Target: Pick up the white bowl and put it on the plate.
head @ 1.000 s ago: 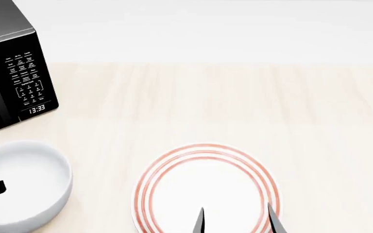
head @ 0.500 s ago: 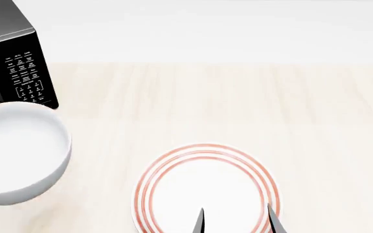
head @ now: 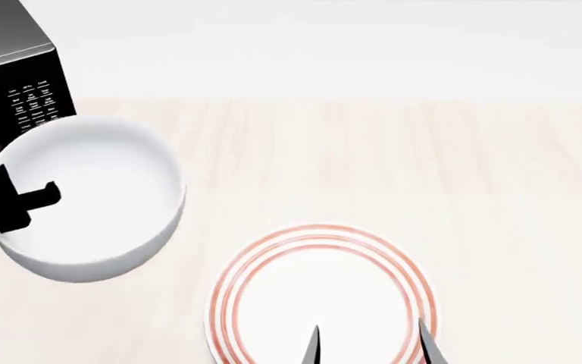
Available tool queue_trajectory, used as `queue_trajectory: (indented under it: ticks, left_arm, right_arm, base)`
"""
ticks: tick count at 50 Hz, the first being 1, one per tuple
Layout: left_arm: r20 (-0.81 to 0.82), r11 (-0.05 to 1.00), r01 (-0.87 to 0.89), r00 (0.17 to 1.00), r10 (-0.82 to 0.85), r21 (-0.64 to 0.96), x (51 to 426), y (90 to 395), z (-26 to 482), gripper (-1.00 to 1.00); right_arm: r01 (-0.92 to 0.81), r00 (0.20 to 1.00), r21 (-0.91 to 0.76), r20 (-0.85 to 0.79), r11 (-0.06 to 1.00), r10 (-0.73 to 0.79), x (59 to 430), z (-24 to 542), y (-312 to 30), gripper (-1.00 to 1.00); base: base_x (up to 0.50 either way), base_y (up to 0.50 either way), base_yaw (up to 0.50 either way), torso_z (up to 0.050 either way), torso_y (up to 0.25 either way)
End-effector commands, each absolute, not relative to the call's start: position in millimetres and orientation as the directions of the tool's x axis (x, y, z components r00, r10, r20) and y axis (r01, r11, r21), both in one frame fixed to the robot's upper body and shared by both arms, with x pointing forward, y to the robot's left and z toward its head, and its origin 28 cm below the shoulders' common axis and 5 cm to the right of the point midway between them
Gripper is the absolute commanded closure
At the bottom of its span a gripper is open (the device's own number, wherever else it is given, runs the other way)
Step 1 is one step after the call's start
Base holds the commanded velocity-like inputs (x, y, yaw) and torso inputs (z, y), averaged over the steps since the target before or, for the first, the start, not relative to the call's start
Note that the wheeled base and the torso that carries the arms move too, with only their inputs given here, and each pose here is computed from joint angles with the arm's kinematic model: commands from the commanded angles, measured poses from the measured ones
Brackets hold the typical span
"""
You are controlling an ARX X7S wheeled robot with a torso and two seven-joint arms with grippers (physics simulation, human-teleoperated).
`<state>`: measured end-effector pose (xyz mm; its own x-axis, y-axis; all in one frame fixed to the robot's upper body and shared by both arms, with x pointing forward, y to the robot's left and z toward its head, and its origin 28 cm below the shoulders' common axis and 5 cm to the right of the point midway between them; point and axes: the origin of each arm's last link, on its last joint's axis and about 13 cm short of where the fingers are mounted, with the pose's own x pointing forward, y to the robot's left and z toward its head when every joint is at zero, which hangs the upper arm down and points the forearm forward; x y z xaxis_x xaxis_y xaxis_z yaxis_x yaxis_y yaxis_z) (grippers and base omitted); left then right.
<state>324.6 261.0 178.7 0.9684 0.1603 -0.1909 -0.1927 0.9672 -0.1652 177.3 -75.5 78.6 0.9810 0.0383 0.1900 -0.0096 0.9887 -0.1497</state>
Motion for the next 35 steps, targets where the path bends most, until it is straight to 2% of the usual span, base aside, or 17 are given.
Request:
queue_trajectory:
  ticks: [1, 35]
  left_arm:
    - [-0.165, 0.976, -0.099, 0.984, 0.066, -0.196, 326, 233, 185, 1.0]
    - [-0.248, 0.974, 0.09, 0.958, -0.141, -0.206, 352, 154, 163, 1.0]
  right_arm:
    - [0.006, 0.975, -0.147, 0.219, 0.989, 0.026, 179, 81, -77, -1.0]
    - [-0.003, 0.978, -0.151, 0.206, 0.988, 0.034, 179, 77, -76, -1.0]
  base:
    - [0.0, 0.0, 0.0, 0.0, 0.0]
    - [0.0, 0.0, 0.0, 0.0, 0.001]
